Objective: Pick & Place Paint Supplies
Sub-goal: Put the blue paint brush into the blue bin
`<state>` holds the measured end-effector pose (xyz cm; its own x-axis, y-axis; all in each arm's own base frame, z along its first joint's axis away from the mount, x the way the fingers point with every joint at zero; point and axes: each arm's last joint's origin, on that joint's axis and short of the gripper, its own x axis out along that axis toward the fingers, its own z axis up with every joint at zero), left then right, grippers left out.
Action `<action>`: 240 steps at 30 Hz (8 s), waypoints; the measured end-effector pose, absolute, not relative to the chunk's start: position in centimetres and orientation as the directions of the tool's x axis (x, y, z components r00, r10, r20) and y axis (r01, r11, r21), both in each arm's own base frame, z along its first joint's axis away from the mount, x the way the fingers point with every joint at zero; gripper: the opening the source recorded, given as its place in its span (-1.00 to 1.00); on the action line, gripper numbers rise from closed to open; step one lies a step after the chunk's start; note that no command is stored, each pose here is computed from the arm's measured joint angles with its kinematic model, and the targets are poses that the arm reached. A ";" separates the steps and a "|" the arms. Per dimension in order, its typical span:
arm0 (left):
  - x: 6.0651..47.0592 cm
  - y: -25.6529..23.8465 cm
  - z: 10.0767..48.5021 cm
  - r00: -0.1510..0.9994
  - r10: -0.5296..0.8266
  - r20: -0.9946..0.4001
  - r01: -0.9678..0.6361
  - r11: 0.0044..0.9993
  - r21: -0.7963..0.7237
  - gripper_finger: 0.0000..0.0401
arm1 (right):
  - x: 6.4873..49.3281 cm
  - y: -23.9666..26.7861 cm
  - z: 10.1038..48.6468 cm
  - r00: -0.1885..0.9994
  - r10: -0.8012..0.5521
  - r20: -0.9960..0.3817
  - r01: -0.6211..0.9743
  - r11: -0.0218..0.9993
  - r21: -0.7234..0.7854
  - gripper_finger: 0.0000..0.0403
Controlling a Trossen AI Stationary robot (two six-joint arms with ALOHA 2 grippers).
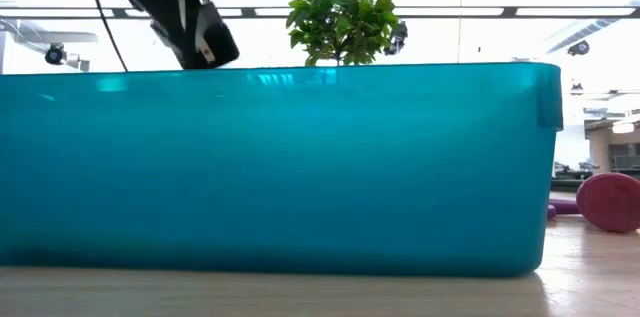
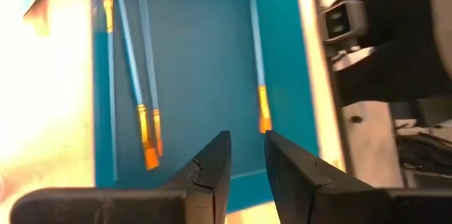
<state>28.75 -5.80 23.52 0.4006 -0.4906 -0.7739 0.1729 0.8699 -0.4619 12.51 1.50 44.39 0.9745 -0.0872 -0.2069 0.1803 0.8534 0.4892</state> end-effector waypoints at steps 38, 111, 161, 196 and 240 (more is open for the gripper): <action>22.8 -0.9 34.6 0.860 -0.138 -0.491 -0.020 0.953 -0.304 -0.52 | 20.6 3.6 17.3 0.228 -0.114 -0.967 0.933 0.308 0.184 -0.36; 22.7 -0.9 34.6 0.858 -0.142 -0.494 -0.033 0.944 -0.327 -0.52 | 20.0 6.1 21.7 0.594 -0.087 -0.800 0.765 0.368 0.528 -0.96; 33.4 -0.1 31.2 0.956 -0.226 -0.185 0.073 0.798 -0.598 -0.52 | 24.8 5.2 27.5 0.976 0.080 -0.205 0.070 0.770 0.634 -0.96; 33.5 1.3 31.7 0.981 -0.139 -0.138 0.017 0.762 -0.648 -0.52 | 24.9 5.4 27.9 0.974 0.154 -0.165 -0.022 0.792 0.611 -0.96; 33.5 1.9 32.4 0.991 -0.116 -0.065 0.044 0.749 -0.661 -0.93 | 24.9 5.3 27.8 0.969 0.170 -0.176 -0.027 0.789 0.614 -0.96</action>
